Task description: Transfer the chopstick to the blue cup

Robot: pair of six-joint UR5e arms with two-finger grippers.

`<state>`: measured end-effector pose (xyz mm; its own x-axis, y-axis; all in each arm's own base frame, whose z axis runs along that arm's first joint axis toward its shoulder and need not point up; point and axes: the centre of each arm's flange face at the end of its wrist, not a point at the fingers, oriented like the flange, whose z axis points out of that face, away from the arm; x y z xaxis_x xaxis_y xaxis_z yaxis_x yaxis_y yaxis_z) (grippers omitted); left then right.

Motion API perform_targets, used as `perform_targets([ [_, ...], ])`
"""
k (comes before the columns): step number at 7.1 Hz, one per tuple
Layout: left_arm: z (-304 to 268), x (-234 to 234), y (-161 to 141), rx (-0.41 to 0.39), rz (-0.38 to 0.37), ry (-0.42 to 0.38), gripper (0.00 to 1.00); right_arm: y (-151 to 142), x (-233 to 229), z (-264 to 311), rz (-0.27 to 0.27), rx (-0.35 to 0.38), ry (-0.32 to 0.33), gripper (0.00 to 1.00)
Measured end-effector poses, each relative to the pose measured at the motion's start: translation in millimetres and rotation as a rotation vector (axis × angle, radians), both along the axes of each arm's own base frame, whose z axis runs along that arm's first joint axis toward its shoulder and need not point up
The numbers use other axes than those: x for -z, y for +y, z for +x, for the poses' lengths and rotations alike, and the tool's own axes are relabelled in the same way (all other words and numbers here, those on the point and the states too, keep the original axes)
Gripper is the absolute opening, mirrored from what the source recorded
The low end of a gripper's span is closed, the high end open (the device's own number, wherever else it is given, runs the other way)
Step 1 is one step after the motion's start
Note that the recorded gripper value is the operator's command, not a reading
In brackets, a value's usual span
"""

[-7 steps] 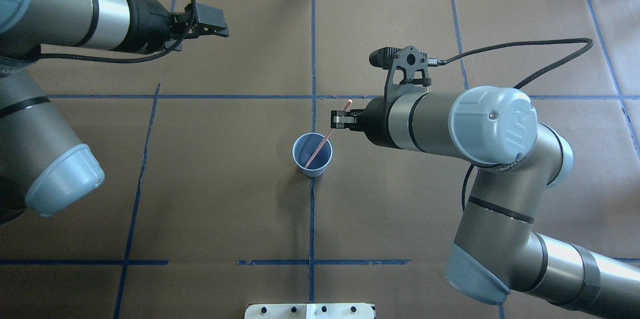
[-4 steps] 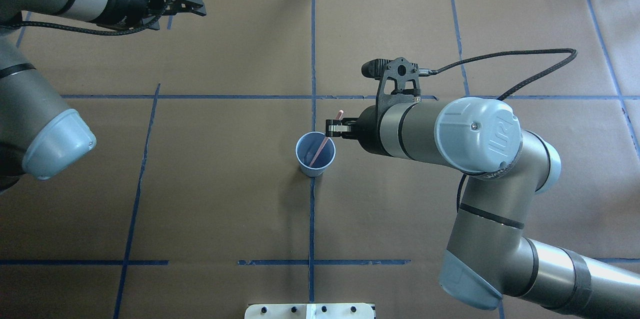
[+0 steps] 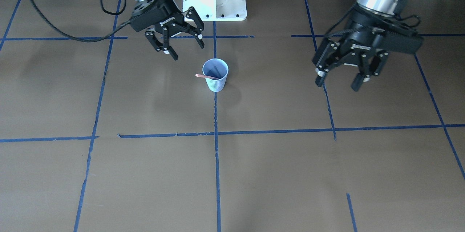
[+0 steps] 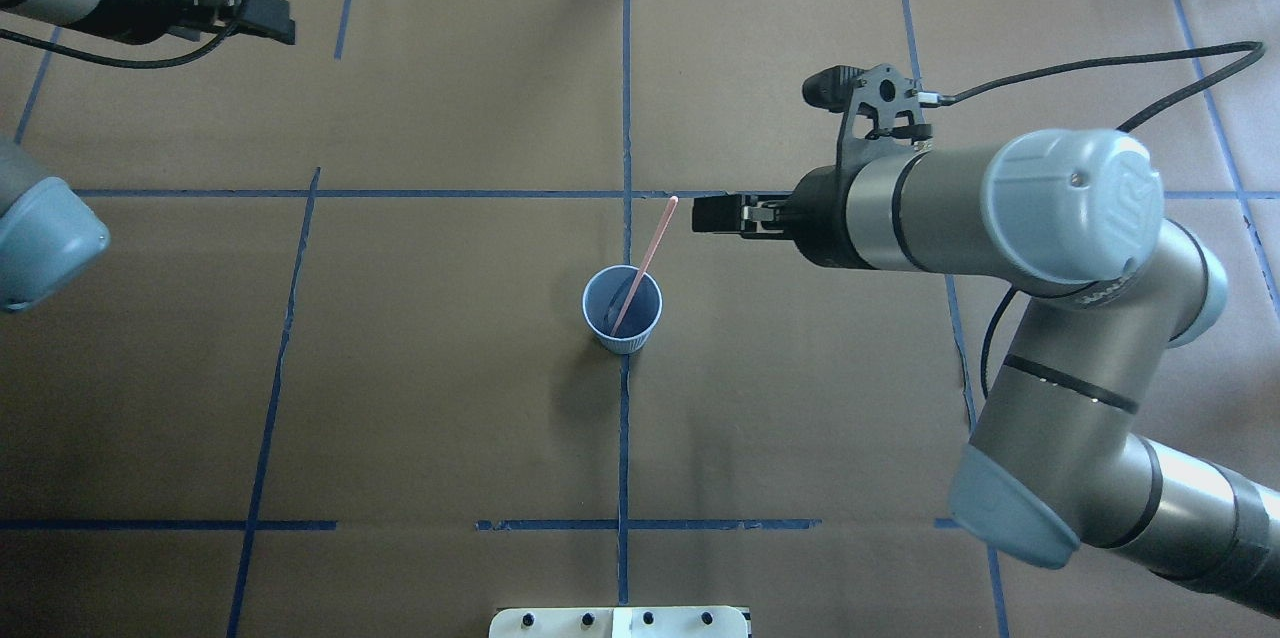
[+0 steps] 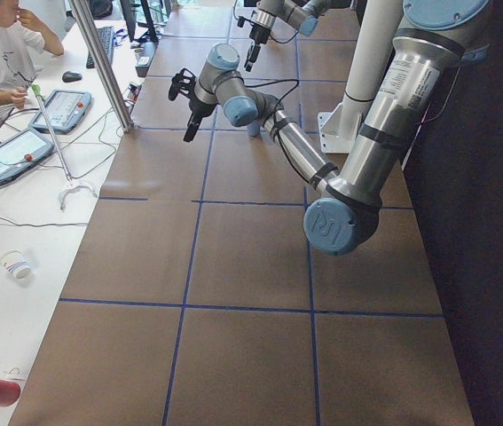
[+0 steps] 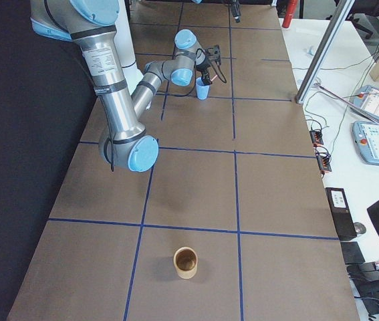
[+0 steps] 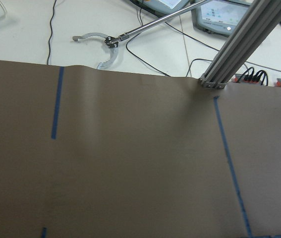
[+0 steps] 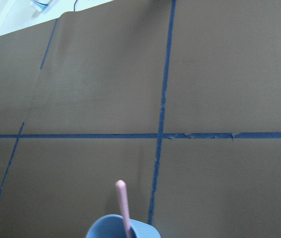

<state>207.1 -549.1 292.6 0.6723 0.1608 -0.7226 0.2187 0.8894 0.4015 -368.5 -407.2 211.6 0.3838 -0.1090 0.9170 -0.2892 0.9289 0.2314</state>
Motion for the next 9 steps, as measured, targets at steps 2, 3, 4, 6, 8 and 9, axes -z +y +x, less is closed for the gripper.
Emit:
perform_targets([
  [2, -67.9, -93.7, -27.1, -0.176, 0.028, -0.120, 1.00, -35.5, -72.5, 88.2, -0.042, 0.050, 0.084, 1.00],
  [3, -118.2, -141.3, -42.8, -0.257, 0.044, -0.143, 1.00, -49.6, -111.2, 138.0, -0.024, 0.068, 0.141, 1.00],
  [4, -169.6, -188.0, -53.8, -0.319, 0.042, -0.142, 1.00, -64.2, -152.8, 190.4, -0.006, 0.095, 0.191, 1.00],
  [6, -237.0, -245.5, -53.9, -0.374, -0.035, -0.118, 1.00, -85.1, -248.1, 295.6, -0.002, 0.156, 0.220, 1.00],
  [8, -263.3, -259.4, -44.9, -0.388, -0.142, -0.098, 1.00, -85.2, -334.2, 372.9, 0.005, 0.184, 0.228, 1.00],
  [9, -265.1, -260.2, -42.5, -0.392, -0.174, -0.093, 1.00, -82.2, -367.7, 398.1, 0.002, 0.214, 0.254, 1.00],
])
